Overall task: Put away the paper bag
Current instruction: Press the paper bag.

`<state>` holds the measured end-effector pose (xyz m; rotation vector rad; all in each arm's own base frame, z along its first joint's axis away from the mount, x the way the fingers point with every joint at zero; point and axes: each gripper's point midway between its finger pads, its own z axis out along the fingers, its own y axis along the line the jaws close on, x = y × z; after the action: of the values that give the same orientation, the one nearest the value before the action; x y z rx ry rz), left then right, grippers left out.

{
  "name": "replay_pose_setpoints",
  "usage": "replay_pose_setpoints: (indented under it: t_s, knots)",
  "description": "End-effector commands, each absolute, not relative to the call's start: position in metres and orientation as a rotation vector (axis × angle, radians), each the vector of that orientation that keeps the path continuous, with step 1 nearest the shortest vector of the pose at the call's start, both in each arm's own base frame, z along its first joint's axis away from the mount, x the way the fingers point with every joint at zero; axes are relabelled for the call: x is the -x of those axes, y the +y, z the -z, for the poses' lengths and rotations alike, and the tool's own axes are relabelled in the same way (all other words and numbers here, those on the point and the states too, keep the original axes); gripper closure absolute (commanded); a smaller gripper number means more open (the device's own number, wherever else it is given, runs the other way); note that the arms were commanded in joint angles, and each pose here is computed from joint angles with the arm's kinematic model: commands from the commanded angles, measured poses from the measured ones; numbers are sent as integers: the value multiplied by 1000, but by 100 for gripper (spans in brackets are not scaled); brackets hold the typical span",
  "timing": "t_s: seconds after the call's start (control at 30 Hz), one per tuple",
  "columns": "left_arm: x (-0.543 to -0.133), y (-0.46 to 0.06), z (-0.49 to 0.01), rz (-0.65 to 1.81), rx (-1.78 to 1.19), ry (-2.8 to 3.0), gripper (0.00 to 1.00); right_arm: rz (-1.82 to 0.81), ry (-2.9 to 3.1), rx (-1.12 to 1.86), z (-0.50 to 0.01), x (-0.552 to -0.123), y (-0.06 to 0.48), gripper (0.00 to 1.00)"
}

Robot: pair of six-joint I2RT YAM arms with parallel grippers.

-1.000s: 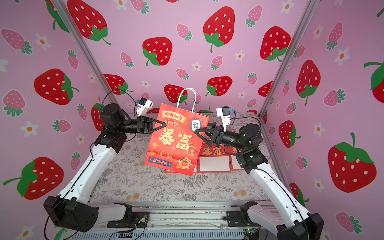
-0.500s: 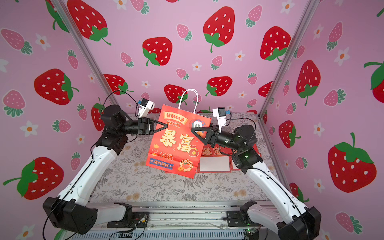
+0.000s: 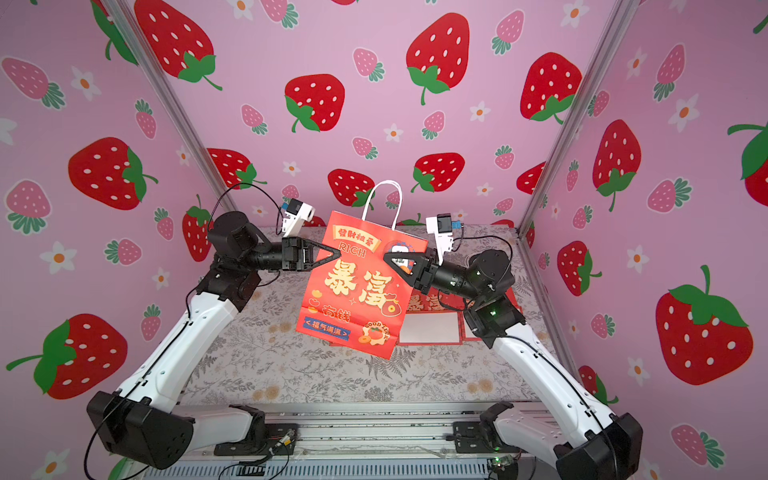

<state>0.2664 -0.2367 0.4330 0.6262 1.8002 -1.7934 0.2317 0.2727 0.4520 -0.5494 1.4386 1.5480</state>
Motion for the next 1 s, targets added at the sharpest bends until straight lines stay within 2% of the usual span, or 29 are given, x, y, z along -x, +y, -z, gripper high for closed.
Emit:
replay_pose_setpoints:
  t_s: [0.0, 0.1, 0.17, 0.23, 0.3, 0.37, 0.43, 0.5, 0.6, 0.77, 0.97]
  knots:
    - [-261, -243, -440, 1780, -661, 1757, 100, -1542, 1418, 576, -458, -224, 274, 87]
    - [-258, -241, -437, 1760, -651, 1755, 100, -1510, 1456, 586, -452, -224, 273, 98]
    - [-259, -239, -429, 1710, -624, 1770, 93, -1472, 1496, 609, -446, -222, 271, 100]
    - [-261, -237, -421, 1653, -595, 1770, 80, -1447, 1537, 629, -440, -221, 270, 100]
    - [-264, -235, -413, 1604, -558, 1749, 59, -1445, 1566, 641, -435, -221, 268, 100]
    - [-269, -230, -407, 1526, -505, 1733, 43, -1452, 1592, 644, -432, -223, 265, 100]
    - [-273, -226, -405, 1423, -475, 1713, 30, -1455, 1623, 643, -428, -226, 262, 100]
    - [-276, -220, -409, 1336, -448, 1675, 22, -1457, 1652, 637, -425, -230, 255, 100]
    - [-281, -215, -415, 1257, -414, 1597, 17, -1489, 1705, 625, -420, -239, 246, 100]
    - [-277, -216, -408, 1268, -403, 1519, 12, -1571, 1767, 688, -415, -241, 239, 100]
    - [-250, -224, -378, 1322, -528, 1603, 3, -1698, 1776, 761, -414, -249, 228, 100]
